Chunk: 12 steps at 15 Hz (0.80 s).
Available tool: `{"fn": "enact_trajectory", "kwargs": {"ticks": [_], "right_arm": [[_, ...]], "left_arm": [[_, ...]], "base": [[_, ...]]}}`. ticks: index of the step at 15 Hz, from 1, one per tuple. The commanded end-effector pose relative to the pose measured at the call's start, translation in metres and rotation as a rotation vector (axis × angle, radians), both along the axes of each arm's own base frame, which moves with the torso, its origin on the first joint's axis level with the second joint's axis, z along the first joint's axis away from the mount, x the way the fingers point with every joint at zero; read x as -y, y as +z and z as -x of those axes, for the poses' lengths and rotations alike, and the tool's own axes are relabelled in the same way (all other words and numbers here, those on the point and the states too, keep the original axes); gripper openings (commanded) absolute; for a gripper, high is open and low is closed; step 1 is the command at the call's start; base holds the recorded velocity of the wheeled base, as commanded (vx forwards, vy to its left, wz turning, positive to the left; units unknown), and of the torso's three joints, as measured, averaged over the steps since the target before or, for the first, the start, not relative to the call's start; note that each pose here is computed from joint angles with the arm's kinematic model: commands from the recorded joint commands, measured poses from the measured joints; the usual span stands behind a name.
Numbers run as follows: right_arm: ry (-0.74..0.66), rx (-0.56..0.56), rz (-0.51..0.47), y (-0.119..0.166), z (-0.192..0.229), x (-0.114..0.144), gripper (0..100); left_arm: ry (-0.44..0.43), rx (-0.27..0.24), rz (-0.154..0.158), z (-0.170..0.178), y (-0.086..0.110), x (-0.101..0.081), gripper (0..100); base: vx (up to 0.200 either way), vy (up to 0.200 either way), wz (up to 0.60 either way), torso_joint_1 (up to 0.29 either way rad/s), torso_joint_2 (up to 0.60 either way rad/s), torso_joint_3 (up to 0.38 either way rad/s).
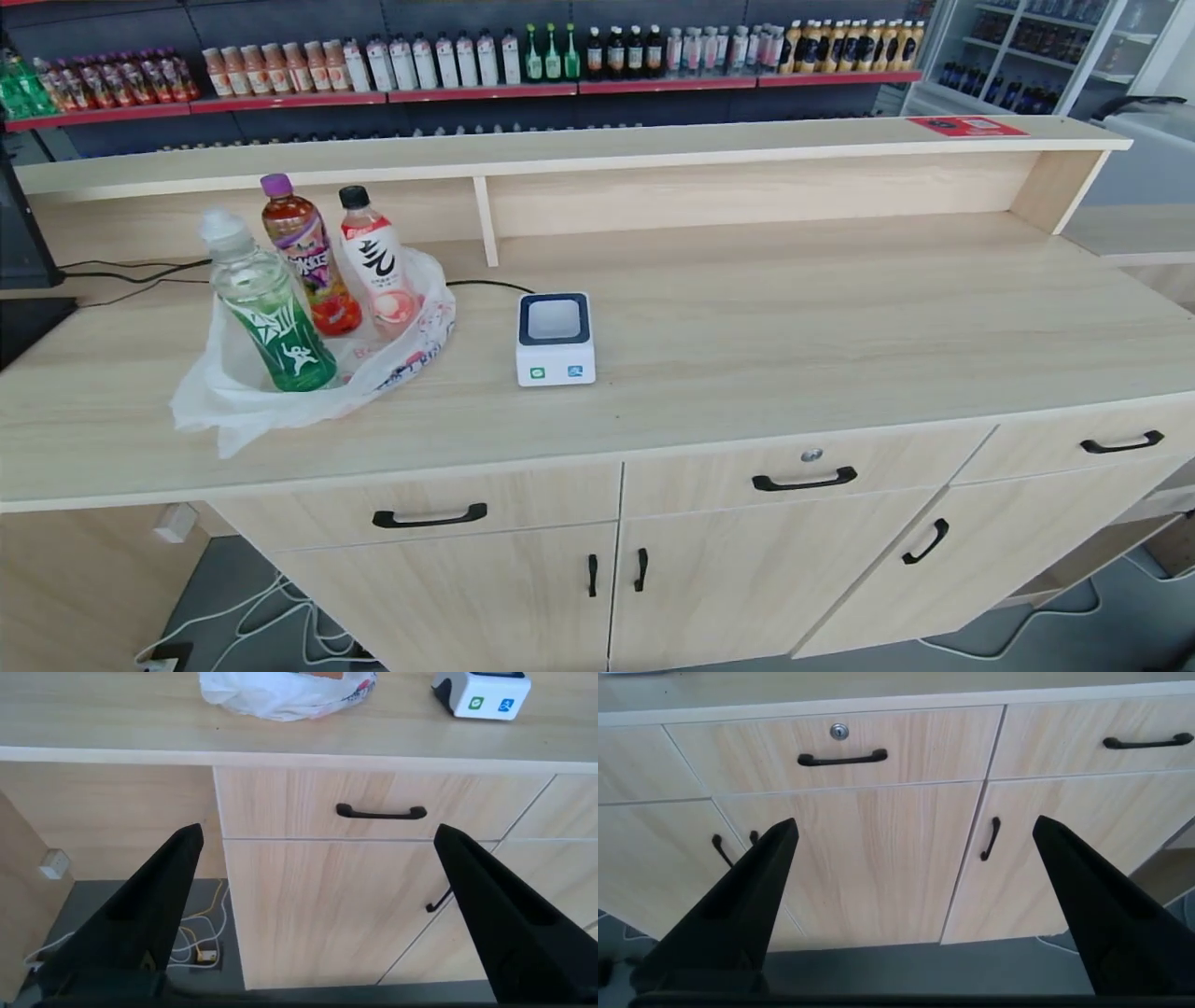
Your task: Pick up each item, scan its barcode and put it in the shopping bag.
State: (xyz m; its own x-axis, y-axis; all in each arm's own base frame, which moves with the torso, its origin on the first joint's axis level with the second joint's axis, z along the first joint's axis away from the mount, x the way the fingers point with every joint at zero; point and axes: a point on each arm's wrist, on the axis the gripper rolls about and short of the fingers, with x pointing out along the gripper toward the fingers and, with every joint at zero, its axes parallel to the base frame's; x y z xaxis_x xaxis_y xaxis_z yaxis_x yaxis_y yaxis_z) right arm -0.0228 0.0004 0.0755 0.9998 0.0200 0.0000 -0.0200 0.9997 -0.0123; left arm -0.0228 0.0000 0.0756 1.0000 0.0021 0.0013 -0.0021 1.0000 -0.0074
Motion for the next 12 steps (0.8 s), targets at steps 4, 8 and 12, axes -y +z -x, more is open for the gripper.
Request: {"fn": "enact_trajectory", "kwargs": {"ticks": [4, 8, 12], "right_arm": [[0.0, -0.001, 0.003, 0.0, -0.0001, 0.0, 100], [0.0, -0.001, 0.005, 0.0, -0.0001, 0.0, 100], [0.0, -0.001, 0.006, 0.0, -0.0001, 0.0, 100]], "left_arm": [[0.002, -0.001, 0.005, -0.0001, 0.0001, 0.0, 100], [0.001, -0.001, 0.003, -0.0001, 0.0001, 0.0, 100], [0.001, -0.001, -0.004, -0.0001, 0.0001, 0.0, 100]], "base": [[-0.2, 0.0, 0.0, 0.002, 0.0, 0.005], [-0.2, 0.0, 0.0, 0.0, 0.0, 0.002], [-0.15, 0.0, 0.0, 0.007, 0.0, 0.001]]}}
